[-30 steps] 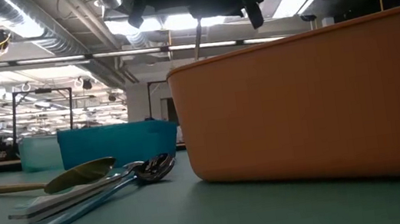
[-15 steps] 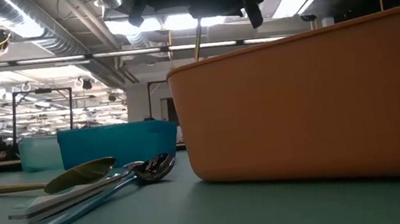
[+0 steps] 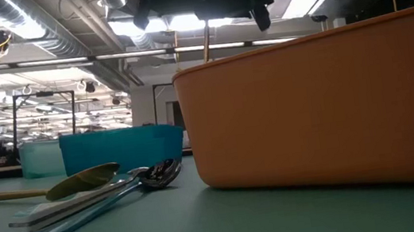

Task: Sort silverware by color (type)
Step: Put the yellow spoon into the orange bin

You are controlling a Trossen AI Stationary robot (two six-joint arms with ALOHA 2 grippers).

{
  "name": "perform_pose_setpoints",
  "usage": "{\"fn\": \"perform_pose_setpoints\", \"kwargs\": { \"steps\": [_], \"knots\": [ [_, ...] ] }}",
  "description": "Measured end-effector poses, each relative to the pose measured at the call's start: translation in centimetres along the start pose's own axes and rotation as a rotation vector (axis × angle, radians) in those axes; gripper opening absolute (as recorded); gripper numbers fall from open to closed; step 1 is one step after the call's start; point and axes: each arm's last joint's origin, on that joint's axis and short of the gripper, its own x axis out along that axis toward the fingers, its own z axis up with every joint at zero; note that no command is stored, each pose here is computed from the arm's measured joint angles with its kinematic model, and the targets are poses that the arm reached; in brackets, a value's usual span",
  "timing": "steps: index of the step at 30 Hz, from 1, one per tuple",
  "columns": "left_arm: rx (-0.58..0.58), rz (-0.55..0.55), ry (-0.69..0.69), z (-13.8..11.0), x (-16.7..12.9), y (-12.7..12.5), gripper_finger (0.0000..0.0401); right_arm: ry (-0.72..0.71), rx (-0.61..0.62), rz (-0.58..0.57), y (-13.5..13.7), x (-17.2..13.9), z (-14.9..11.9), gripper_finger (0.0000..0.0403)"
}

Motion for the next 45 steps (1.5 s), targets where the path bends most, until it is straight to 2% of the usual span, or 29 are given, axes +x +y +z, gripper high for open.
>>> {"fn": "perform_pose_setpoints", "kwargs": {
  "steps": [6, 10, 17, 23, 28, 31, 37, 45],
  "knots": [
    [0.031, -0.052, 0.06, 0.1, -0.6, 0.2, 0.0113, 0.074, -0.028, -0.024, -0.4, -1.2, 0.3, 0.0001],
    [0.077, -0.056, 0.12, -0.2, -1.1, 0.4, 0.0114, 0.169, -0.054, -0.023, -0.4, -2.2, 1.3, 0.0001],
    [0.191, -0.027, 0.266, -1.7, -1.4, 1.1, 0.0114, 0.499, -0.02, 0.062, -0.1, -4.4, 3.6, 0.0001],
    [0.288, 0.018, 0.382, -2.8, -1.8, 1.9, 0.0114, 0.7, 0.131, 0.192, 0.6, -5.7, 5.1, 0.0001],
    [0.35, 0.049, 0.455, -3.4, -2.1, 2.5, 0.0114, 0.87, 0.327, 0.351, 1.0, -6.2, 4.5, 0.0001],
    [0.374, 0.066, 0.477, -3.6, -2.3, 2.7, 0.0114, 0.964, 0.45, 0.403, 1.2, -6.4, 4.1, 0.0001],
    [0.389, 0.074, 0.493, -3.8, -2.4, 2.9, 0.0114, 1.096, 0.612, 0.341, 1.5, -5.1, 2.6, 0.0001],
    [0.407, 0.083, 0.514, -3.9, -2.5, 3.0, 0.0114, 1.298, 0.691, 0.355, 2.3, -1.8, -0.8, 0.0001]
  ]
}}
